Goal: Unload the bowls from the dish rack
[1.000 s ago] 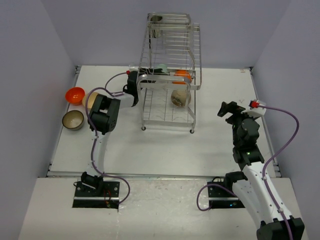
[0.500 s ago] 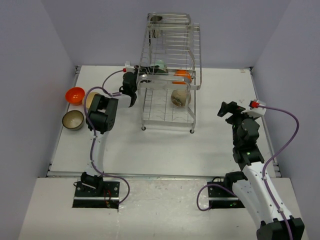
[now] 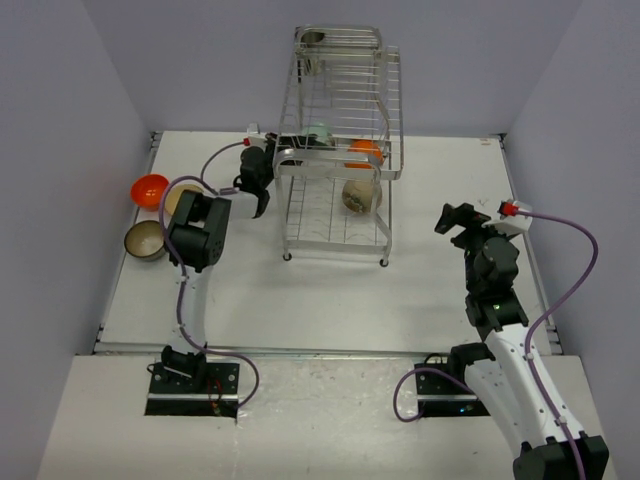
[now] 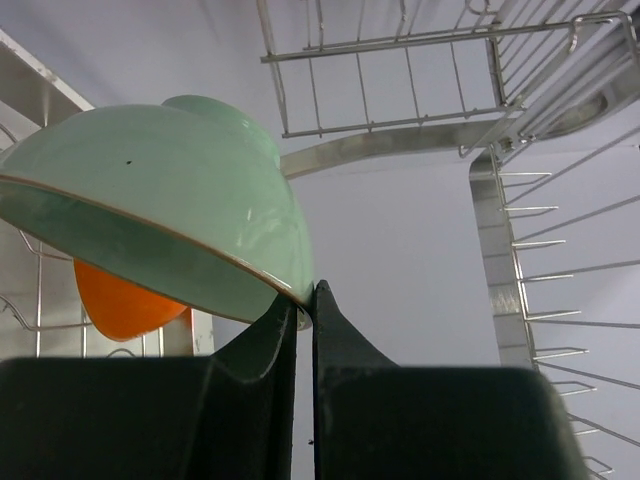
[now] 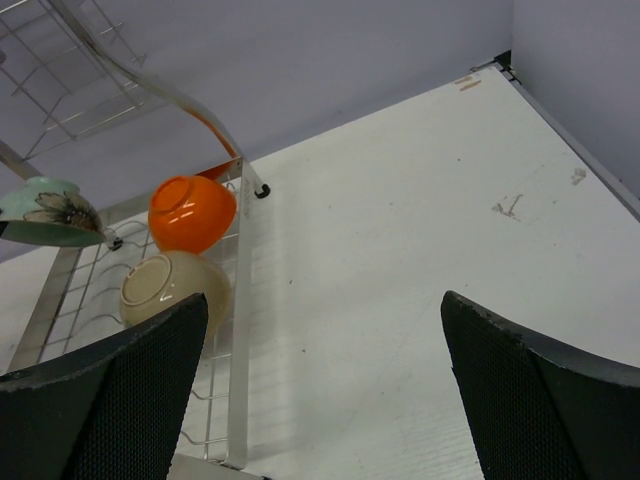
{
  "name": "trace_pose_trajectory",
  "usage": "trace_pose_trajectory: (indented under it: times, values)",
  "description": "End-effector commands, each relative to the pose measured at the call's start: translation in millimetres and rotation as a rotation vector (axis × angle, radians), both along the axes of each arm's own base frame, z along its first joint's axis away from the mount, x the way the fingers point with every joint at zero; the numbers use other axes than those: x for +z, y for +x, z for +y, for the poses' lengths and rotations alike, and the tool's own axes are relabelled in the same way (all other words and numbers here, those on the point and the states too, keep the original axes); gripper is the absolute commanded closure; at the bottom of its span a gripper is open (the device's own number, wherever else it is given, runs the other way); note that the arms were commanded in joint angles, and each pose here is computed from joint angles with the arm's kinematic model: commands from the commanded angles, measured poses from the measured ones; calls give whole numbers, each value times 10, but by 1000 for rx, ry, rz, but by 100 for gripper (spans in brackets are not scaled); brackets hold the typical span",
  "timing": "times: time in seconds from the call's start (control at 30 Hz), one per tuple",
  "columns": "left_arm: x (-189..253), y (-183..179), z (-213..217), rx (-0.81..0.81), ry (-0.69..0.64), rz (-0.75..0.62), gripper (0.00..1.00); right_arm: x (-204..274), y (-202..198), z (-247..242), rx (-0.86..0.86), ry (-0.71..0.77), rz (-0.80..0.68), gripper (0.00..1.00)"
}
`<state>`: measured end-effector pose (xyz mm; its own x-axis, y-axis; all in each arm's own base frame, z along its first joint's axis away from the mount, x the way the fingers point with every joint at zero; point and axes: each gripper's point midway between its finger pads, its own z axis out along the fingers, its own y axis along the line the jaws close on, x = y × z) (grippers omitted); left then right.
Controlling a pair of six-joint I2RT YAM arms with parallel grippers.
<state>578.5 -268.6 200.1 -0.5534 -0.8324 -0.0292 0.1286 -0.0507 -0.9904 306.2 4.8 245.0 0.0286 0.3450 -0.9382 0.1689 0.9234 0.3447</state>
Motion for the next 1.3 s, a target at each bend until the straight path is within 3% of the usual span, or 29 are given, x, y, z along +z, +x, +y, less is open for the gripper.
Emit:
trace_pose_trajectory:
  times: [0.0, 0.33, 0.77, 1.27]
  values:
    - [1023, -260, 172, 6, -35, -259, 100, 96, -4, 39, 22, 15, -42, 1]
    - [1019, -495, 393, 22, 83, -230, 100, 143, -9, 92, 49, 31, -61, 1]
    - [657, -760, 1077, 146, 431, -84, 100, 249, -45, 199, 106, 69, -88, 1]
    - [733, -1367, 1501, 197, 794, 1, 100, 255, -34, 309, 160, 94, -86, 1]
